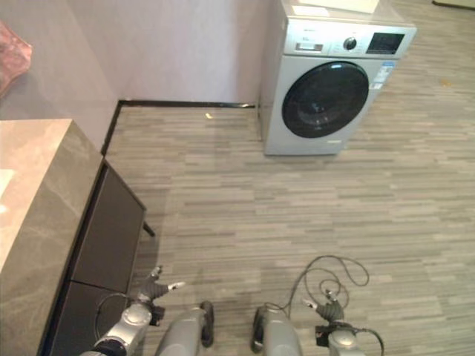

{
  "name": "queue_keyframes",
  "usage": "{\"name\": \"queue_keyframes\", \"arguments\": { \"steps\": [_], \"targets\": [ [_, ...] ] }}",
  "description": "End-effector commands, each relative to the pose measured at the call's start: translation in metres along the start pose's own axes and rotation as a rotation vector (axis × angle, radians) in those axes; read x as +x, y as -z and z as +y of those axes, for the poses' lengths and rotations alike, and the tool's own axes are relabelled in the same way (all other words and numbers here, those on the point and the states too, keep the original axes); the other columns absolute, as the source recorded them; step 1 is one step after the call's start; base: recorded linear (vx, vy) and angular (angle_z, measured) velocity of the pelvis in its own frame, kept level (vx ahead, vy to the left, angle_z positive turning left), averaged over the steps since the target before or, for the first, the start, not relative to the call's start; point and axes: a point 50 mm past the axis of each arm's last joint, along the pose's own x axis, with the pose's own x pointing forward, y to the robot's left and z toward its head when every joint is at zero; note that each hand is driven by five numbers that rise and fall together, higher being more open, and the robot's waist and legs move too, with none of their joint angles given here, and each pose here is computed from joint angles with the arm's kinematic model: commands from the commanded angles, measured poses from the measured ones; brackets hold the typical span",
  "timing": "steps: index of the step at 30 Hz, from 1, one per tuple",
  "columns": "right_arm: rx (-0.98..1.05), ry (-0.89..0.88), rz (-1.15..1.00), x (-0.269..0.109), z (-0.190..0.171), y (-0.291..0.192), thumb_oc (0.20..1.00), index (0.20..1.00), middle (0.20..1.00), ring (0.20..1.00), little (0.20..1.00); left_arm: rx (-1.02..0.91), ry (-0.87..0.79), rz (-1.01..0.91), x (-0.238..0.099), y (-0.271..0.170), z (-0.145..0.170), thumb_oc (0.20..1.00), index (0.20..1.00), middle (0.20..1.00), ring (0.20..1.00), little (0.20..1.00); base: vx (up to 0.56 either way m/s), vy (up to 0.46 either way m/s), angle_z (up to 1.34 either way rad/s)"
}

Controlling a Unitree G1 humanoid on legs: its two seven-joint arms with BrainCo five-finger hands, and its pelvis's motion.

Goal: Put brush and paste in cup on sink, flatten towel.

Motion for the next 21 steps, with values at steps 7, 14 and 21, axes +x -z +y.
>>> {"name": "queue_keyframes", "arguments": {
  "steps": [7,14,21],
  "targets": [
    [0.002,-0.002,-0.145,0.006,-0.005,-0.034,1.0,1.0,1.0,1.0,1.0,0.003,0.016,-0.116,0.004,-0.024,-0.006,1.0,1.0,1.0,1.0,1.0,0.07,0.023,0.0],
    [-0.02,0.002,-0.193,0.008,-0.008,-0.05,1.0,1.0,1.0,1.0,1.0,0.033,0.049,-0.134,0.001,-0.024,-0.01,1.0,1.0,1.0,1.0,1.0,0.12,0.175,-0.03],
    [-0.061,0.029,-0.16,0.004,-0.018,-0.035,1.0,1.0,1.0,1.0,1.0,0.033,0.054,-0.067,0.0,-0.01,-0.01,1.0,1.0,1.0,1.0,1.0,0.35,0.047,0.01]
  ]
}}
